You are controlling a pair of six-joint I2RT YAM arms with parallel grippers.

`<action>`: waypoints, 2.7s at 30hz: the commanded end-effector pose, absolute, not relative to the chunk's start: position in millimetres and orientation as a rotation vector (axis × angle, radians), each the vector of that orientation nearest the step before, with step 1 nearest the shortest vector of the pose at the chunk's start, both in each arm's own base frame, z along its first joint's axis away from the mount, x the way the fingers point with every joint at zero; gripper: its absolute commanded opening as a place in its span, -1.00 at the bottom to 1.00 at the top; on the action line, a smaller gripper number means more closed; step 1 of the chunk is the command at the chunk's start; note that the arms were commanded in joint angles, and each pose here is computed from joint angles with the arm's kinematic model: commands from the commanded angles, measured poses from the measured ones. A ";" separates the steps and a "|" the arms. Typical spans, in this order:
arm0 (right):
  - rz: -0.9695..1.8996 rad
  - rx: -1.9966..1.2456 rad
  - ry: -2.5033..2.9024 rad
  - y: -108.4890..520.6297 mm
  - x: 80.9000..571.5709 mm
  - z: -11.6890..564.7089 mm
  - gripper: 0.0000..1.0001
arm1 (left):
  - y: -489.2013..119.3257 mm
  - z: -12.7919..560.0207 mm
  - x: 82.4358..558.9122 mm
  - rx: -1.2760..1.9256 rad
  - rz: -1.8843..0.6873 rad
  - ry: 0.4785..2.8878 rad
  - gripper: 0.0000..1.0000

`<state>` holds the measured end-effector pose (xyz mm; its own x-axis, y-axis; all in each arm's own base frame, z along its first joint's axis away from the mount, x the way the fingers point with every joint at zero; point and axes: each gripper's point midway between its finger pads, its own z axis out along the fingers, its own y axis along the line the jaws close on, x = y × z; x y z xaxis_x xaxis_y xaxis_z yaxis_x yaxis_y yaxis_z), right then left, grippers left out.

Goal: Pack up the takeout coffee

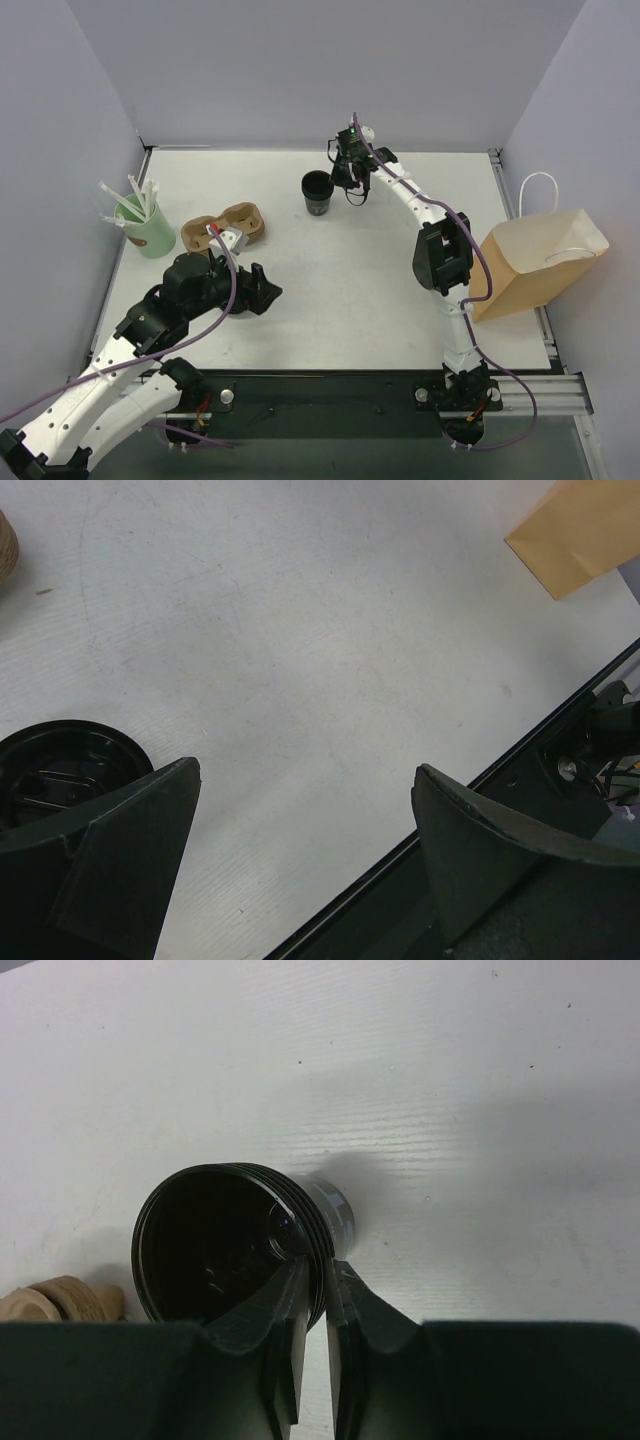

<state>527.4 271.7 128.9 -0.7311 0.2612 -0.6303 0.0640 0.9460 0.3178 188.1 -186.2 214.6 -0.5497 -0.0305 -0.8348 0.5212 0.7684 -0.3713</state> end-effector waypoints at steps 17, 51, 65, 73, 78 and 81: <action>0.388 0.205 2.301 273.9 522.6 175.3 -1.00 | -191.9 236.4 190.1 0.373 -0.800 1.961 0.95; 0.617 0.386 2.177 261.5 526.6 212.3 -1.00 | -193.5 232.0 191.4 0.377 -0.798 1.977 0.95; 0.783 0.407 2.072 254.2 525.9 263.0 -1.00 | -193.3 231.0 192.8 0.372 -0.791 1.980 0.95; 0.861 0.403 2.027 249.9 508.3 294.5 -1.00 | -191.2 231.4 193.2 0.363 -0.781 1.978 0.95; 0.915 0.386 1.987 246.0 482.6 316.1 -1.00 | -190.2 231.6 194.7 0.357 -0.771 1.978 0.94; 0.933 0.370 2.011 243.4 462.0 311.3 -1.00 | -190.0 230.5 194.7 0.356 -0.769 1.984 0.95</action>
